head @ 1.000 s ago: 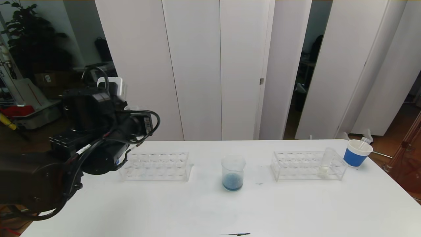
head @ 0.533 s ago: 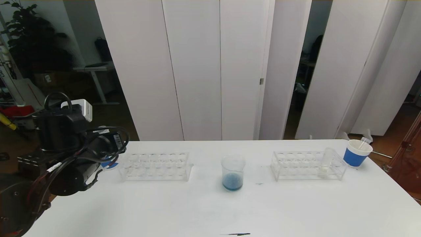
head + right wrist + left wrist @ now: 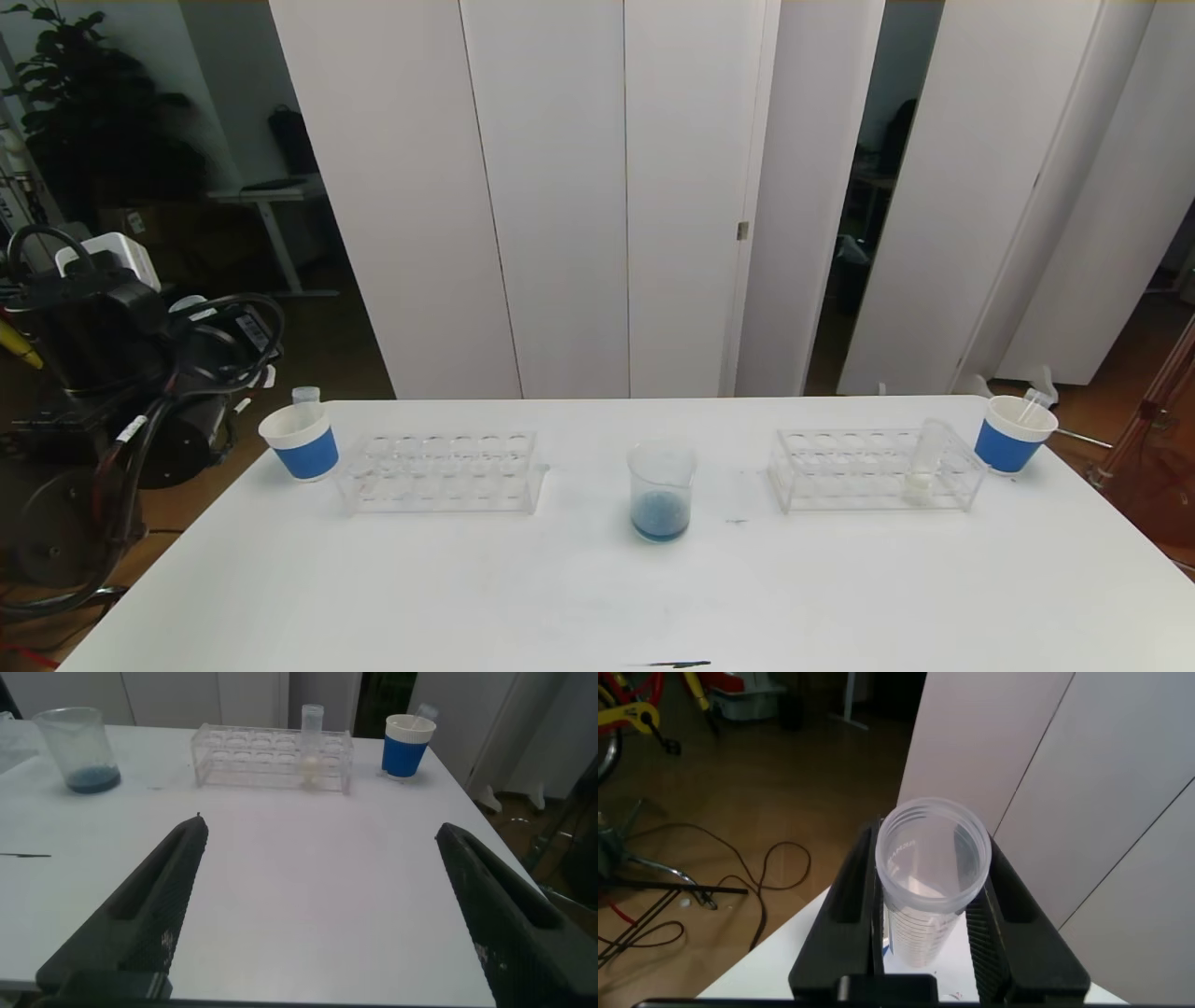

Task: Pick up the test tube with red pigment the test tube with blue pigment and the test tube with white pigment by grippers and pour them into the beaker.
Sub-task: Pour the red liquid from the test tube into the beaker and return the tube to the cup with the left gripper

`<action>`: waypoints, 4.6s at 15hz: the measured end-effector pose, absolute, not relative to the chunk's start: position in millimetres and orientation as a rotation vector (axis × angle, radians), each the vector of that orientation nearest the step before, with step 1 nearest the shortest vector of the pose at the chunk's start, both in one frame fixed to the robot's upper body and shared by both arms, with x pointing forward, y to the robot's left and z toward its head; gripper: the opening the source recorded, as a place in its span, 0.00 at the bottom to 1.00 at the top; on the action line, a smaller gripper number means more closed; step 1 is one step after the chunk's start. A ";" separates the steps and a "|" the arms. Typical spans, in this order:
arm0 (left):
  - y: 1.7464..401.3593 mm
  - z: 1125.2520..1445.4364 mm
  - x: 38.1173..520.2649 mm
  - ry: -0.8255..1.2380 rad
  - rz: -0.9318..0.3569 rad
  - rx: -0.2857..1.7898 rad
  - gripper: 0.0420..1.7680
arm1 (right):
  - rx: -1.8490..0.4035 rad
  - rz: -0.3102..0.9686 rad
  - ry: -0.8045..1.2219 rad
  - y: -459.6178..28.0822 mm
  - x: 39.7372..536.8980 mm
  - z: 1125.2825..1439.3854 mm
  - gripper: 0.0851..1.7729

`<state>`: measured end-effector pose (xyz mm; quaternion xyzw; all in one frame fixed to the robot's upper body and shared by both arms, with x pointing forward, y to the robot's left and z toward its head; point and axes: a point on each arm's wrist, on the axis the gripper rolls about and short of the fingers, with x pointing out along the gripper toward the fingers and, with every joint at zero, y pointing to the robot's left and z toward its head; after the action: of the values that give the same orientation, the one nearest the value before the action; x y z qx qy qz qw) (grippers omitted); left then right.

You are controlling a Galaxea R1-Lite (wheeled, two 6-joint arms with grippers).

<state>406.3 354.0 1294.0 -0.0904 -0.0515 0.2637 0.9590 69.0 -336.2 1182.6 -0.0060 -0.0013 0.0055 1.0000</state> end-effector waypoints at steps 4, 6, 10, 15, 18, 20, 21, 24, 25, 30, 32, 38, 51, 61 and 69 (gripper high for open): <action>381.9 1267.4 440.2 -0.165 0.639 -0.188 0.31 | -0.012 0.011 -0.002 -336.2 69.1 1182.6 0.98; 392.5 1250.4 455.8 -0.173 0.685 -0.187 0.31 | -0.012 0.012 -0.002 -336.2 69.1 1182.6 0.98; 404.8 1214.7 478.2 -0.138 0.714 -0.206 0.31 | -0.012 0.012 -0.003 -336.2 69.0 1182.6 0.98; 411.1 1178.8 491.9 -0.089 0.726 -0.256 0.31 | -0.012 0.012 -0.003 -336.2 69.1 1182.7 0.98; 413.3 1167.7 495.4 -0.072 0.728 -0.263 0.31 | -0.012 0.011 -0.002 -336.2 69.1 1182.6 0.98; 415.2 1162.9 496.6 -0.064 0.731 -0.262 0.31 | -0.012 0.012 -0.003 -336.2 69.1 1182.7 0.98; 415.5 1160.5 497.4 -0.059 0.731 -0.261 0.31 | -0.012 0.012 -0.003 -336.2 69.1 1182.7 0.98; 414.7 1155.4 499.4 -0.041 0.730 -0.256 0.31 | -0.012 0.012 -0.003 -336.2 69.0 1182.6 0.98; 413.7 1153.9 500.0 -0.036 0.729 -0.254 0.31 | -0.012 0.011 -0.003 -336.2 69.1 1182.7 0.98; 409.3 1148.7 503.0 -0.022 0.719 -0.249 0.31 | -0.012 0.012 -0.002 -336.2 69.1 1182.6 0.98; 408.3 1148.0 503.6 -0.019 0.716 -0.244 0.31 | -0.012 0.012 -0.003 -336.2 69.1 1182.7 0.98; 407.2 1152.5 503.7 -0.032 0.713 -0.243 0.98 | -0.012 0.011 -0.002 -336.2 69.1 1182.6 0.98; 391.4 1232.1 468.3 -0.042 0.601 -0.134 0.98 | -0.012 0.011 -0.003 -336.2 69.1 1182.7 0.98; 348.0 1321.7 330.2 0.122 0.431 -0.024 0.98 | -0.012 0.012 -0.002 -336.2 69.1 1182.6 0.98; 338.1 1336.1 162.2 0.135 0.223 0.029 0.98 | -0.012 0.011 -0.002 -336.2 69.1 1182.6 0.98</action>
<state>162.2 338.1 1336.1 0.0145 0.0672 0.1112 0.9914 69.1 -336.2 1182.6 -0.0060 -0.0011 0.0057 1.0000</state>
